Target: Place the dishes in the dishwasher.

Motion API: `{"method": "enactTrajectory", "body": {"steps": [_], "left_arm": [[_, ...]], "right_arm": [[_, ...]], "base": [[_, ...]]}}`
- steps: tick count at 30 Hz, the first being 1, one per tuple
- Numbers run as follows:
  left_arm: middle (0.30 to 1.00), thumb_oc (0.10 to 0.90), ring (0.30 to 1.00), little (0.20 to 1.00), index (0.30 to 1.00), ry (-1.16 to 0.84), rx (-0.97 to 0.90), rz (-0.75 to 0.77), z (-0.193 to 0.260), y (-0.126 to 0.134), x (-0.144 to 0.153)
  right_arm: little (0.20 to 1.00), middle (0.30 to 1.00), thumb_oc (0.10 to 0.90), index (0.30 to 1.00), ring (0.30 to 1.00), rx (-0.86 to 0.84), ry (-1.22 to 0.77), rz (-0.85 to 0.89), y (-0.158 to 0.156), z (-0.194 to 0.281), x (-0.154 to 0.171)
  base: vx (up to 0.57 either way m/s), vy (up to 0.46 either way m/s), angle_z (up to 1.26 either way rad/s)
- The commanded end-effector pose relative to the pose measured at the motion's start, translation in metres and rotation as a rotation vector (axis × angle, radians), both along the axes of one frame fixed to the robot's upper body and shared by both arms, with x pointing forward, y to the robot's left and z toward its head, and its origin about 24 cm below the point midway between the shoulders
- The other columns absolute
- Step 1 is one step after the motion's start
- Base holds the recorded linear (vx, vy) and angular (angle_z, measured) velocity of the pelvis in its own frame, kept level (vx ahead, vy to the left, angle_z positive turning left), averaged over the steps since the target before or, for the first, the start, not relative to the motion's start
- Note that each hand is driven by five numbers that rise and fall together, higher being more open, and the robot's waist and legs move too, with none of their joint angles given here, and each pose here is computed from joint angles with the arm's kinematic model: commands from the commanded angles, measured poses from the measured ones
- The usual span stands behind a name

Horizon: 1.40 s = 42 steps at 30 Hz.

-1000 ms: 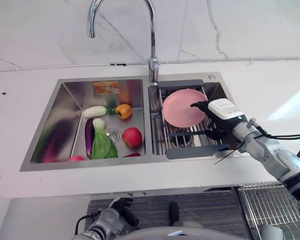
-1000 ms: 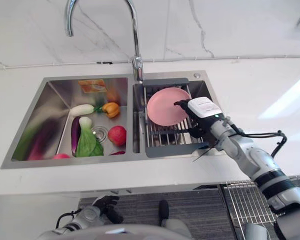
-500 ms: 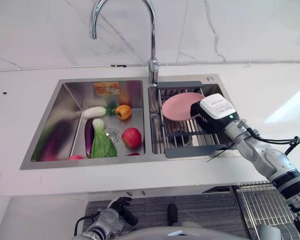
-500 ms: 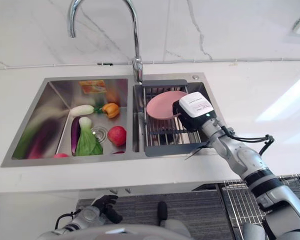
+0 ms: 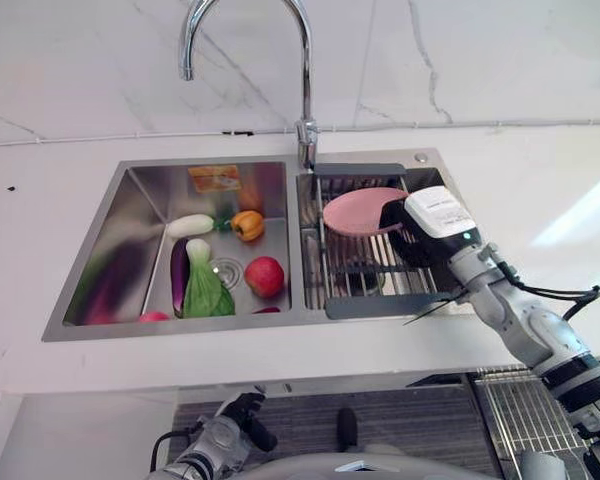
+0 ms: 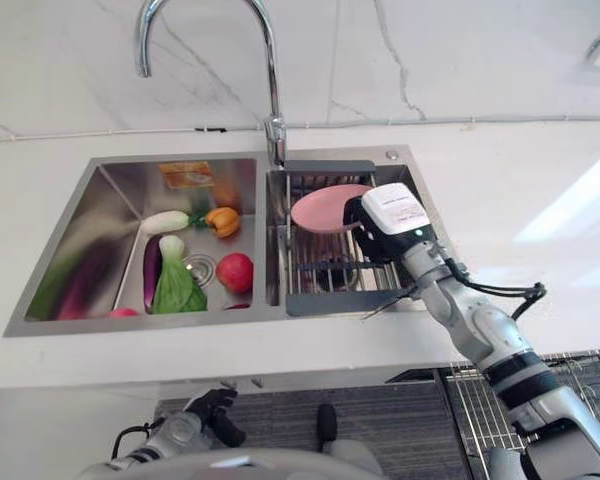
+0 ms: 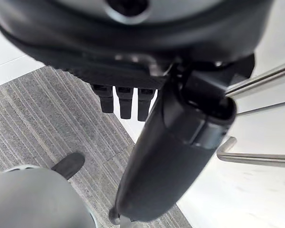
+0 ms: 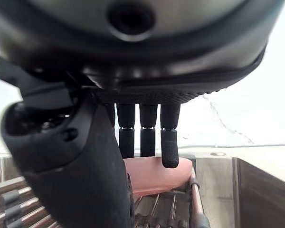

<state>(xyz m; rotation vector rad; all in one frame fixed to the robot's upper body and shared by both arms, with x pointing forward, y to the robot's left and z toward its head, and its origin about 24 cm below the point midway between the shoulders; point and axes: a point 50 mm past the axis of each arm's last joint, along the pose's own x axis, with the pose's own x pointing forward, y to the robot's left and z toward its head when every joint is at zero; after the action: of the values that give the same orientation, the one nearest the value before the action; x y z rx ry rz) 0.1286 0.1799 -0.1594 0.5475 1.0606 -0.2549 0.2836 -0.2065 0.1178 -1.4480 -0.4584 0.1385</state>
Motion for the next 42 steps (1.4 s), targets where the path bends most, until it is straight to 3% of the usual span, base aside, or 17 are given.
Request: {"method": "enactTrajectory", "body": {"steps": [1, 4, 8, 15, 20, 29, 35, 42], "left_arm": [[0.900, 0.800, 0.900, 0.900, 0.900, 0.044, 0.036, -0.064, -0.004, 0.000, -0.008], [0.900, 0.800, 0.900, 0.900, 0.900, 0.051, 0.047, -0.057, -0.004, 0.004, -0.009], [0.900, 0.800, 0.900, 0.900, 0.900, 0.044, 0.050, -0.058, -0.003, 0.008, -0.007], [0.900, 0.800, 0.900, 0.900, 0.900, 0.027, 0.034, -0.052, -0.001, 0.008, -0.004], [0.900, 0.800, 0.900, 0.900, 0.900, 0.019, 0.015, -0.041, -0.001, 0.007, -0.002], [0.900, 0.800, 0.900, 0.900, 0.900, -0.004, 0.026, -0.082, 0.003, 0.015, 0.003], [0.900, 0.800, 0.900, 0.900, 0.900, -0.039, 0.111, -0.053, 0.011, 0.042, 0.013], [0.900, 0.800, 0.900, 0.900, 0.900, -0.047, 0.117, -0.027, 0.012, 0.044, 0.016]], "right_arm": [[0.300, 0.300, 0.400, 0.300, 0.300, 0.324, -0.495, 0.035, -0.002, 0.098, -0.004], [0.300, 0.300, 0.400, 0.300, 0.300, 0.409, -0.638, 0.025, -0.016, 0.127, -0.018], [0.300, 0.300, 0.400, 0.300, 0.300, 0.376, -0.792, 0.037, -0.026, 0.156, -0.040], [0.300, 0.300, 0.400, 0.300, 0.300, 0.378, -0.844, 0.021, -0.035, 0.161, -0.054], [0.300, 0.300, 0.400, 0.300, 0.300, 0.263, -0.918, -0.064, -0.057, 0.168, -0.078], [0.300, 0.300, 0.400, 0.300, 0.300, 0.209, -0.812, -0.257, -0.087, 0.135, -0.101], [0.300, 0.300, 0.400, 0.300, 0.300, 0.206, -0.757, -0.301, -0.086, 0.119, -0.093], [0.300, 0.300, 0.400, 0.300, 0.300, 0.147, -0.597, -0.382, -0.094, 0.090, -0.085]], "base": [[0.00, 0.000, 0.00], [0.00, 0.000, 0.00], [-0.02, 0.001, 0.00], [-0.02, 0.007, -0.07], [-0.03, 0.054, 0.00], [-0.07, 0.080, -0.23], [-0.18, 0.002, -1.12], [-0.28, -0.050, -0.33]]}}
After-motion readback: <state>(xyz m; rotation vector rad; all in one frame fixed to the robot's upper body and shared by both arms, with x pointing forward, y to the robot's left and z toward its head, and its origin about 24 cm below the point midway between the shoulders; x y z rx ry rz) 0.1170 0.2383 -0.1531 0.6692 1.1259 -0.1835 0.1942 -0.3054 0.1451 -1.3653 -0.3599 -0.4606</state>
